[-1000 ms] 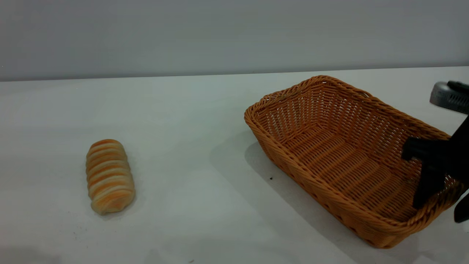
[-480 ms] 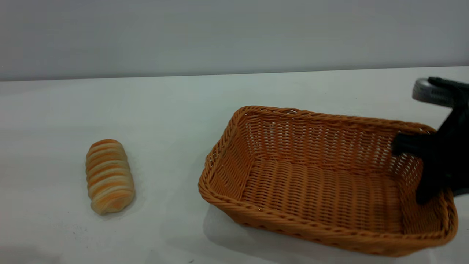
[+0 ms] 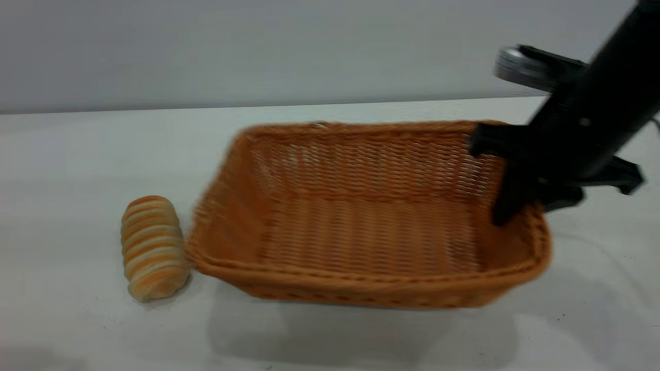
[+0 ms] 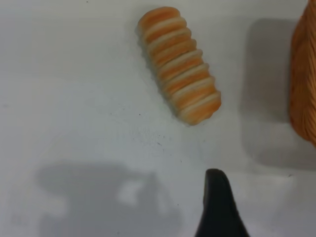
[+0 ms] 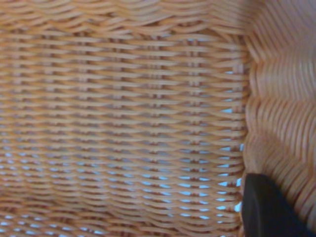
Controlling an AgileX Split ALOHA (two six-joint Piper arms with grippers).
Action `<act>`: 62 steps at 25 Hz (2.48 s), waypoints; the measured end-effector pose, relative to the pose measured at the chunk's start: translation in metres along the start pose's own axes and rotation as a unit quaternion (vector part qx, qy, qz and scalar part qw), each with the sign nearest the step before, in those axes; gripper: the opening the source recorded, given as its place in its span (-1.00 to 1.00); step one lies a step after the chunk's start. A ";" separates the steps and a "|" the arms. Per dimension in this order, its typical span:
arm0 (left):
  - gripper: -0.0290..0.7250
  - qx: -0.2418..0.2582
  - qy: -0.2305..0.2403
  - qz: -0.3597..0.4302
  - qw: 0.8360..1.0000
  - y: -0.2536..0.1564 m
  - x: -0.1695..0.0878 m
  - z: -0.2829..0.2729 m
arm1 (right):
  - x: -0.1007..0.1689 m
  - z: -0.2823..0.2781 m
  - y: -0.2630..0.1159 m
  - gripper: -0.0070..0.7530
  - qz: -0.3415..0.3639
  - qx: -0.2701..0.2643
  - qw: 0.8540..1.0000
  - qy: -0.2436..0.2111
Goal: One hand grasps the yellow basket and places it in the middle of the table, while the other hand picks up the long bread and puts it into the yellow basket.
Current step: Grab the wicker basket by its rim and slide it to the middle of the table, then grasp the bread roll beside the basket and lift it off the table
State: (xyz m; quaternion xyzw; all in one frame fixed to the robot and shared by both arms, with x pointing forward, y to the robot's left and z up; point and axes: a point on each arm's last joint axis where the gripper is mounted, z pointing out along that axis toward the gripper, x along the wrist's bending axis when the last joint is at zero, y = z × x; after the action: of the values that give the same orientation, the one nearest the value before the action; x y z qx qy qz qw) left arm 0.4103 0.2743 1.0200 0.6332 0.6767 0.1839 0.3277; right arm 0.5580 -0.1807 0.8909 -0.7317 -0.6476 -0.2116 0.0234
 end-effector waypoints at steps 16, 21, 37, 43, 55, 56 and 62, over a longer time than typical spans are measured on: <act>0.51 -0.014 -0.001 -0.001 1.000 0.003 0.000 0.000 | 0.014 0.024 0.000 0.29 -0.079 0.012 0.997 0.016; 0.51 -0.043 -0.009 -0.019 0.999 0.008 -0.001 0.001 | 0.019 0.007 0.005 0.88 -0.132 -0.011 0.991 0.019; 0.51 0.051 0.038 -0.055 0.996 0.008 0.012 0.099 | 0.054 -0.138 -0.014 0.39 -0.277 -0.061 0.955 0.085; 0.51 0.071 0.044 -0.059 0.995 0.024 0.012 0.135 | 0.056 -0.169 -0.035 0.37 -0.315 -0.030 0.943 0.107; 0.51 0.122 0.047 -0.120 0.984 0.041 0.012 0.213 | 0.057 -0.225 -0.060 0.37 -0.346 -0.079 0.926 0.129; 0.51 0.128 0.045 -0.125 0.983 0.042 0.011 0.220 | 0.057 -0.229 -0.062 0.37 -0.348 -0.084 0.925 0.130; 0.51 0.181 0.039 -0.121 0.975 0.035 0.002 0.264 | 0.057 -0.242 -0.069 0.37 -0.356 -0.101 0.920 0.134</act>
State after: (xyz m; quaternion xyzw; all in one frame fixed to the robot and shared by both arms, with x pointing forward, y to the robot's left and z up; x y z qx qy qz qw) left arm 0.6145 0.2370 0.8531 0.5874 0.7827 0.0418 0.2014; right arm 0.4283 -0.1913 1.1139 -0.4166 -0.8311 -0.3662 -0.0407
